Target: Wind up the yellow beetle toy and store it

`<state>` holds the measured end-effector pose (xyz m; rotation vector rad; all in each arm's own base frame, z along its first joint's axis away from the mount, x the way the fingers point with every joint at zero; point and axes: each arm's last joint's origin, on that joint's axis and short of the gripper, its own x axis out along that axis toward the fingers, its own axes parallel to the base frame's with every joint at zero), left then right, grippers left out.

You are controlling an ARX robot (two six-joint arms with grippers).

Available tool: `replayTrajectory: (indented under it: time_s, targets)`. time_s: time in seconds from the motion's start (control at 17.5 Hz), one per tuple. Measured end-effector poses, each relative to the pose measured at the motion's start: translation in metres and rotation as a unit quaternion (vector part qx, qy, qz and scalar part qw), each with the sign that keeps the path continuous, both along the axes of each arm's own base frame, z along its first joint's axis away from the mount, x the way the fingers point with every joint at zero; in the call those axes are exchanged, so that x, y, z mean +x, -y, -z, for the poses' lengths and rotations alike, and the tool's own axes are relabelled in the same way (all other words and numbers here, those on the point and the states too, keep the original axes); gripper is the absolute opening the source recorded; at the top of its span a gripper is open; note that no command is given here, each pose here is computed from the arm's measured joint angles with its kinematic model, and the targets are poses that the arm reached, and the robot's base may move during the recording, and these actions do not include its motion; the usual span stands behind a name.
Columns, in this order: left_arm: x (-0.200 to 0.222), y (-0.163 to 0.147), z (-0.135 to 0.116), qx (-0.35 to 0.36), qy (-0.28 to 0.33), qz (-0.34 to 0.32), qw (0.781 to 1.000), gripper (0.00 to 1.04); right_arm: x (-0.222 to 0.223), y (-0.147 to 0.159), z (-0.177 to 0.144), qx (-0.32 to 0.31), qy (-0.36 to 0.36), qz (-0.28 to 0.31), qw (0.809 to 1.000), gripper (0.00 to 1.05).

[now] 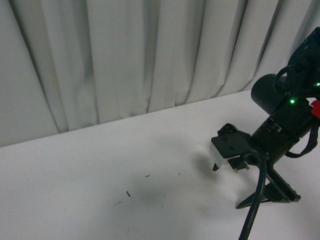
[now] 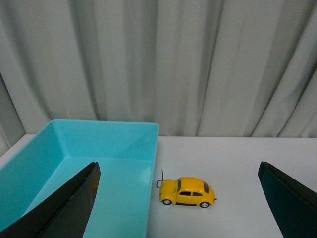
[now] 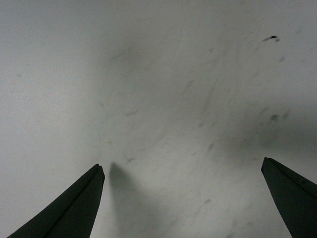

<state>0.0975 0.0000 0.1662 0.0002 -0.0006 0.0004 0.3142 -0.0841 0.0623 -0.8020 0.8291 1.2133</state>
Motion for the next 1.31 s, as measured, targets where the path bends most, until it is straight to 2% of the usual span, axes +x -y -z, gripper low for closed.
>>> replayTrajectory:
  time_s: [0.11, 0.17, 0.34, 0.57, 0.63, 0.69, 0.74, 0.8, 0.86, 0.91, 0.97, 1.09, 1.2, 1.31]
  targets:
    - [0.000, 0.000, 0.000, 0.000, 0.000, 0.000, 1.000, 0.98, 0.008, -0.002, -0.027, -0.001, 0.035, -0.008, 0.999, 0.98]
    - [0.000, 0.000, 0.000, 0.000, 0.000, 0.000, 1.000, 0.98, 0.017, -0.002, -0.053, -0.007, 0.078, -0.013, 0.997, 0.98]
    - [0.000, 0.000, 0.000, 0.000, 0.000, 0.000, 1.000, 0.98, 0.026, -0.005, -0.079, -0.010, 0.128, -0.022, 0.991, 0.98]
    - [0.000, 0.000, 0.000, 0.000, 0.000, 0.000, 1.000, 0.98, 0.030, -0.009, -0.095, -0.008, 0.163, -0.032, 0.986, 0.98]
    - [0.000, 0.000, 0.000, 0.000, 0.000, 0.000, 1.000, 0.98, 0.031, -0.019, -0.116, -0.011, 0.211, -0.050, 0.976, 0.98]
    - [0.000, 0.000, 0.000, 0.000, 0.000, 0.000, 1.000, 0.98, 0.019, -0.035, -0.138, -0.028, 0.279, -0.072, 0.957, 0.98]
    - [0.000, 0.000, 0.000, 0.000, 0.000, 0.000, 1.000, 0.98, 0.003, -0.055, -0.160, -0.063, 0.369, -0.047, 0.926, 0.94]
    - [0.000, 0.000, 0.000, 0.000, 0.000, 0.000, 1.000, 0.98, -0.005, -0.062, -0.160, -0.096, 0.416, 0.032, 0.904, 0.86]
    - [0.000, 0.000, 0.000, 0.000, 0.000, 0.000, 1.000, 0.98, -0.019, -0.070, -0.156, -0.084, 0.447, 0.121, 0.882, 0.79]
    - [0.000, 0.000, 0.000, 0.000, 0.000, 0.000, 1.000, 0.98, -0.044, -0.075, -0.150, -0.015, 0.478, 0.262, 0.838, 0.66]
    - [0.000, 0.000, 0.000, 0.000, 0.000, 0.000, 1.000, 0.98, -0.059, -0.074, -0.150, 0.084, 0.483, 0.374, 0.788, 0.55]
    - [0.000, 0.000, 0.000, 0.000, 0.000, 0.000, 1.000, 0.98, -0.075, -0.076, -0.151, 0.207, 0.469, 0.456, 0.727, 0.41]
    - [0.000, 0.000, 0.000, 0.000, 0.000, 0.000, 1.000, 0.98, -0.092, -0.083, -0.143, 0.299, 0.416, 0.501, 0.697, 0.23]
    - [0.000, 0.000, 0.000, 0.000, 0.000, 0.000, 1.000, 0.98, -0.105, -0.084, -0.133, 0.325, 0.386, 0.523, 0.688, 0.07]
